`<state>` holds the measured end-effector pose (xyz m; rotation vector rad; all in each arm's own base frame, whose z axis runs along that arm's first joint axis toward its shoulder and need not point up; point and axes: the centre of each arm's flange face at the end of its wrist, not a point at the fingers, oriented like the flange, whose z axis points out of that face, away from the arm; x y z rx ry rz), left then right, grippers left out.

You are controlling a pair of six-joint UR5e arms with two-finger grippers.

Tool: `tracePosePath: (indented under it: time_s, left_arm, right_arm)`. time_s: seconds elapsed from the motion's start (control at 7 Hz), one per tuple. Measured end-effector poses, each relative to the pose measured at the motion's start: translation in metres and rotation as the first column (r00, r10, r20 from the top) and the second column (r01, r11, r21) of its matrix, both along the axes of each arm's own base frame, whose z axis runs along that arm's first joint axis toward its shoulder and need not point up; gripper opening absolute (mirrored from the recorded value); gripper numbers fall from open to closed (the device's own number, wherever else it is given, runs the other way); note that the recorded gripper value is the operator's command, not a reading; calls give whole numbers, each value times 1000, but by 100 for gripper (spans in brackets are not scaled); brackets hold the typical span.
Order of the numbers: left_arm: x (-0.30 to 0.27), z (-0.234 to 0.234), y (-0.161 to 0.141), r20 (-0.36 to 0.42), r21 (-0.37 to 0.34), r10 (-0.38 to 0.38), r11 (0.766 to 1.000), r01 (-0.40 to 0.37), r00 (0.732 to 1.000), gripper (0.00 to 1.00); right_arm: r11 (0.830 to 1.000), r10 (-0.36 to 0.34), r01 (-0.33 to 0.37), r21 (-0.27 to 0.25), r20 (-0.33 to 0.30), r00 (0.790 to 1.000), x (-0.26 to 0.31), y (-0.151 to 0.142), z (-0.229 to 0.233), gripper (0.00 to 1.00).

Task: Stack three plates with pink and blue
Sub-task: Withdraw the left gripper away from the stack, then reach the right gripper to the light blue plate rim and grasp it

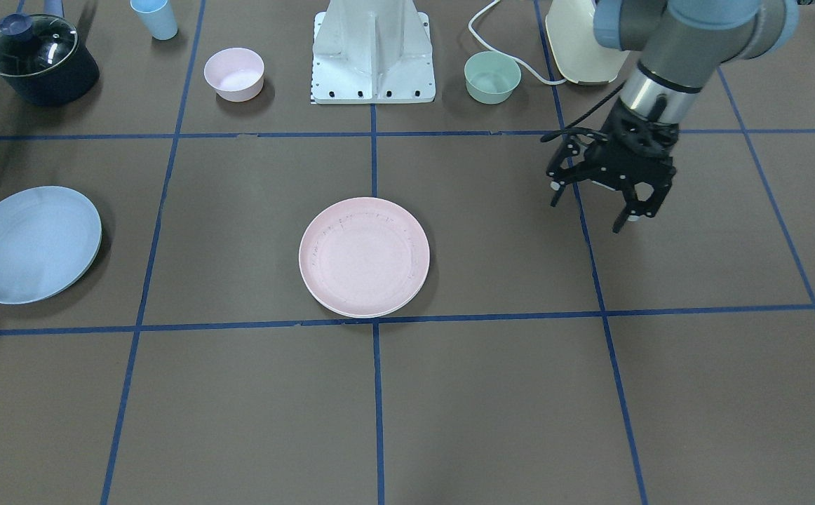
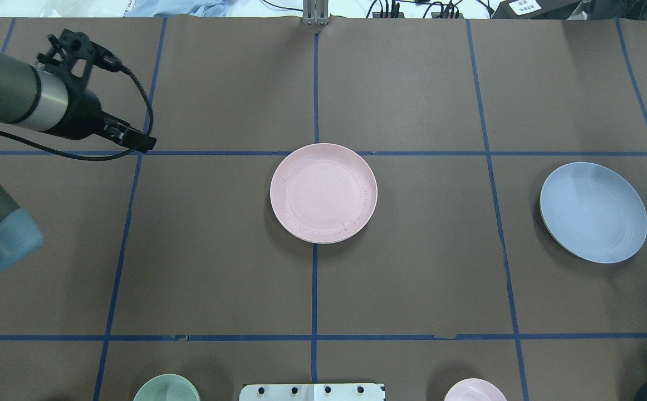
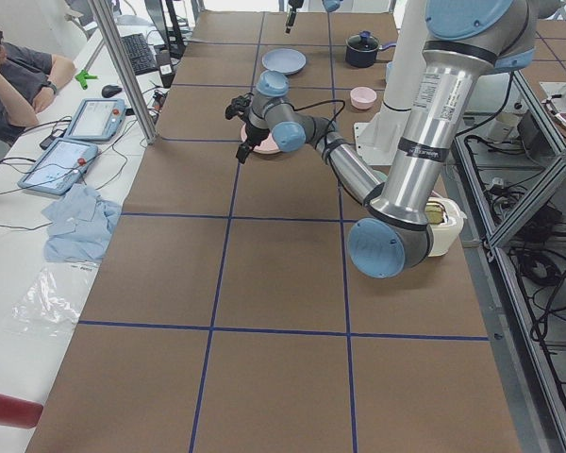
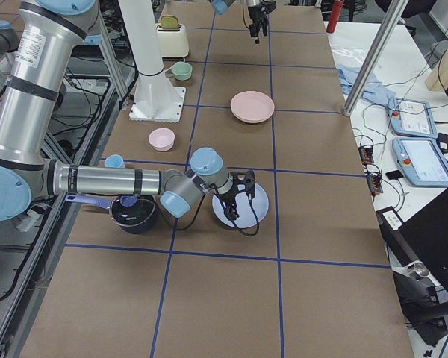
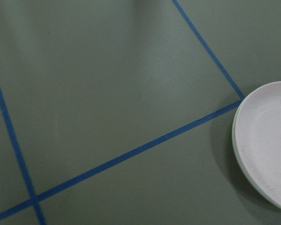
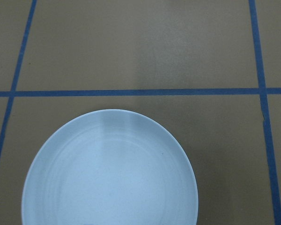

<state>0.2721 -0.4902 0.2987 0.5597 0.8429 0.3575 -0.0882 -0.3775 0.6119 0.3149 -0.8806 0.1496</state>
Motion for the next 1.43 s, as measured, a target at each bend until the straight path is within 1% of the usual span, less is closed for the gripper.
tracePosePath:
  time_s: [0.14, 0.29, 0.57, 0.86, 1.0, 1.14, 1.43]
  left_arm:
    - [-24, 13, -4, 26, 25, 8, 1000, -8, 1000, 100]
    - [-33, 17, -5, 35, 34, 9, 999, -10, 999, 100]
    - [-38, 20, -4, 40, 39, 10, 999, -11, 999, 100]
    - [-38, 20, -4, 41, 39, 10, 999, -11, 999, 100]
    - [-38, 20, -4, 40, 39, 10, 999, -11, 999, 100]
    - [-38, 20, -4, 41, 39, 9, 999, -11, 999, 100]
    - [-38, 20, -4, 41, 39, 8, 999, -10, 999, 100]
  right_arm:
    - [1000, 25, -25, -4, 3, 1000, -14, 7, 25, 70]
    - [999, 33, -33, -7, -3, 999, -24, 12, 44, 62]
    - [1000, 24, -25, -16, -18, 1000, -37, 19, 63, 57]
    - [1000, 9, -10, -24, -24, 1000, -44, 21, 71, 40]
    - [1000, 3, -4, -25, -25, 1000, -47, 21, 71, 22]
    - [1000, -2, 1, -26, -26, 1000, -49, 21, 72, 0]
    - [1000, -5, 5, -28, -28, 1000, -50, 22, 74, 0]
